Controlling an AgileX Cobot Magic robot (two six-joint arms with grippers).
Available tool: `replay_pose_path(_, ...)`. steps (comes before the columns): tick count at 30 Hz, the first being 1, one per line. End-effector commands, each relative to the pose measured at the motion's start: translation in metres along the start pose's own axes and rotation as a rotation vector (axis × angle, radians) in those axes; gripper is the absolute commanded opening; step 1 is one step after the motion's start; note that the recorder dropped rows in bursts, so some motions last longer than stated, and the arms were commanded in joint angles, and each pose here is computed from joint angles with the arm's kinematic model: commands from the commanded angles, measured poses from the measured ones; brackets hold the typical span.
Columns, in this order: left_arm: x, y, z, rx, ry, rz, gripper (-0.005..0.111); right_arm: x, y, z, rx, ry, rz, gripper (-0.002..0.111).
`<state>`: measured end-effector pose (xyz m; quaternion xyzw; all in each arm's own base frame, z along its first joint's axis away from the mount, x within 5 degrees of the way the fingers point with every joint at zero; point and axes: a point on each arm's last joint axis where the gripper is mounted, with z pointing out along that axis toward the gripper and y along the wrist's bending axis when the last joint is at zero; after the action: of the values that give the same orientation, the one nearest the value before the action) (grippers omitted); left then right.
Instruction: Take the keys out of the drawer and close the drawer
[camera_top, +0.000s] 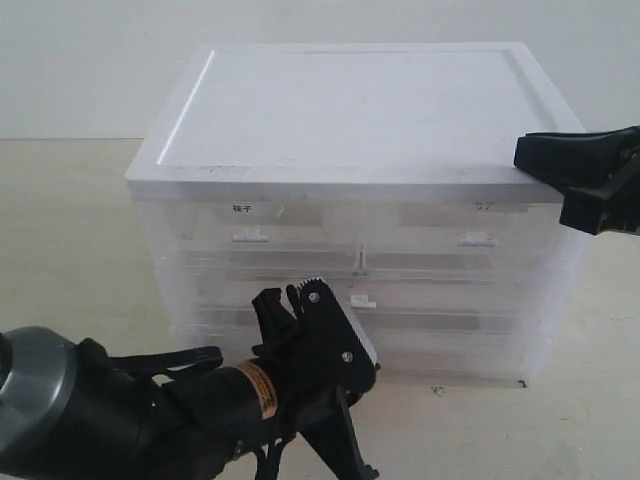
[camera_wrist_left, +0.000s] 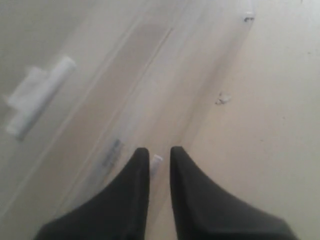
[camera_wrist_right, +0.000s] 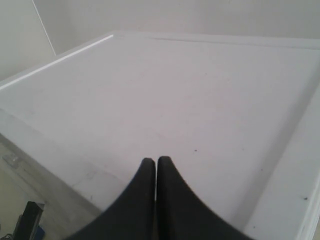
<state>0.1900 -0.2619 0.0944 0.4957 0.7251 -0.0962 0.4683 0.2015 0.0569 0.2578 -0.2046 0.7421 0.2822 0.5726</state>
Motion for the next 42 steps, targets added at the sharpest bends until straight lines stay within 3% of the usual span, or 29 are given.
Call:
replay_pose_path(1, -0.011, 0.017, 0.007, -0.067, -0.054, -0.030, 0.013, 0.006, -0.002, 0.000, 0.019, 0.040, -0.012, 0.000)
replay_pose_path(5, -0.013, 0.024, 0.009, -0.086, -0.057, -0.045, 0.013, 0.006, -0.002, 0.000, 0.018, 0.042, -0.011, 0.000)
replay_pose_path(10, -0.008, 0.017, 0.009, -0.037, 0.005, -0.036, 0.013, 0.006, -0.002, 0.000, 0.018, 0.042, -0.011, 0.000)
replay_pose_path(17, -0.026, -0.021, -0.019, 0.083, -0.049, 0.048, 0.013, 0.006, -0.002, 0.000, 0.020, 0.043, -0.011, 0.000)
replay_pose_path(20, -0.037, -0.025, -0.041, 0.089, -0.097, 0.030, 0.013, 0.007, -0.002, 0.000, 0.022, 0.052, -0.022, 0.000)
replay_pose_path(27, -0.052, 0.009, -0.119, -0.034, -0.235, -0.111, 0.013, -0.015, 0.018, -0.024, 0.046, -0.044, -0.143, 0.000)
replay_pose_path(34, -0.066, 0.028, -0.202, 0.011, -0.452, -0.242, 0.013, -0.023, 0.050, -0.066, 0.091, -0.243, -0.177, 0.000)
replay_pose_path(42, -0.049, 0.039, -0.259, 0.003, -0.656, -0.327, 0.013, -0.009, 0.074, -0.098, 0.118, -0.359, -0.222, 0.000)
